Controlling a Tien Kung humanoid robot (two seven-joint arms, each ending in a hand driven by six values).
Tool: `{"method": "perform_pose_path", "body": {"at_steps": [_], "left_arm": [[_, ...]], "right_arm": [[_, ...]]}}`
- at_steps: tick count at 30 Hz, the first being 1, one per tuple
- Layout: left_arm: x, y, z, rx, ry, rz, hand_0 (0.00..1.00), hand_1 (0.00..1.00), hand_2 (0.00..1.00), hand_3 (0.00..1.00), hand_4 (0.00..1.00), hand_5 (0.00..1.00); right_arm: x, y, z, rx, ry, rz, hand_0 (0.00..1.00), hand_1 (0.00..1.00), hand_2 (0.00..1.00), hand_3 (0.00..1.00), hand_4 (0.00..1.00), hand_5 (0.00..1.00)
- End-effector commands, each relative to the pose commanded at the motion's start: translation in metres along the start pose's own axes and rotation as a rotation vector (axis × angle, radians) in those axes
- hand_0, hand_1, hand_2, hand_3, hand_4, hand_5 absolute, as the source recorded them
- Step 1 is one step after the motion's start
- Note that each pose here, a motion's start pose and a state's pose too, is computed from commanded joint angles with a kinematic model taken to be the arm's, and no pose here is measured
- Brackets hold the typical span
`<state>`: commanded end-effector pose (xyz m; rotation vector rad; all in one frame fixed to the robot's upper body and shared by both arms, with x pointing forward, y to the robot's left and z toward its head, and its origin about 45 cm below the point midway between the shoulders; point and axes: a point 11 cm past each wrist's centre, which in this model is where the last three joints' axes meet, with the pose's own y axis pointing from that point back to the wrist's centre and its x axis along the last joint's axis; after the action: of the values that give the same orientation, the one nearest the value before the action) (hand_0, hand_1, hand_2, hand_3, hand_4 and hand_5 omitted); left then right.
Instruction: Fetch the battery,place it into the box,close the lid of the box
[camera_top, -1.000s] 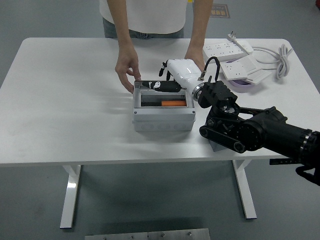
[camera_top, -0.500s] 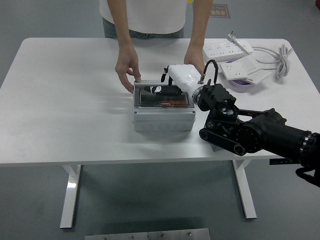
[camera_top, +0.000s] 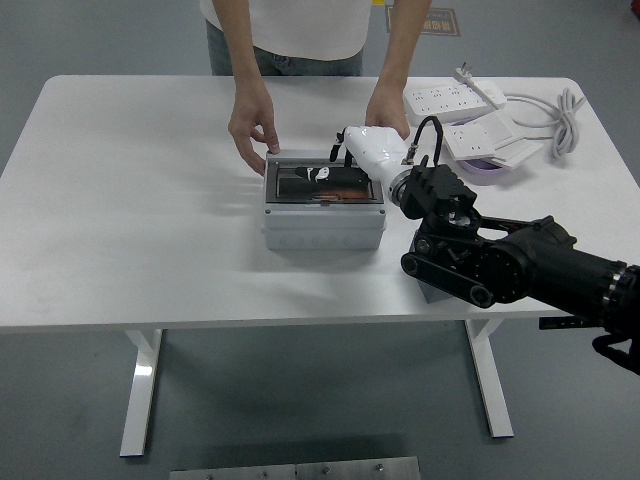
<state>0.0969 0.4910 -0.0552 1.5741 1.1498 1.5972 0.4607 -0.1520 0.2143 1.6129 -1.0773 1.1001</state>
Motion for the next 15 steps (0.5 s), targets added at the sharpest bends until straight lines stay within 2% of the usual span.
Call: {"method": "perform_pose_path", "body": {"at_steps": [7,13,14,15], "left_arm": [[-0.002,-0.001,-0.002,0.003,0.0,-0.004,0.572,0.726,0.609,0.533,0.436,0.002],[-0.004,0.0,-0.001,0.003,0.002,-0.008,0.572,0.726,0.609,0.533,0.436,0.002],[-0.005,0.0,-0.002,0.003,0.001,-0.01,0.573,0.726,0.609,0.534,0.437,0.002],[-0.006,-0.001,-0.002,0.004,0.001,-0.011,0.573,0.726,0.609,0.534,0.437,0.002]], "right_arm": [[0.013,0.003,0.024,-0.054,-0.065,0.043,0.242,0.348,0.474,0.588,0.994,0.998],[0.021,0.01,0.047,-0.048,-0.186,0.095,0.232,0.339,0.473,0.586,0.996,0.998],[0.022,0.011,0.053,-0.048,-0.215,0.108,0.188,0.314,0.453,0.568,0.982,0.984],[0.023,0.012,0.057,-0.049,-0.234,0.118,0.188,0.314,0.453,0.568,0.982,0.984]]}}
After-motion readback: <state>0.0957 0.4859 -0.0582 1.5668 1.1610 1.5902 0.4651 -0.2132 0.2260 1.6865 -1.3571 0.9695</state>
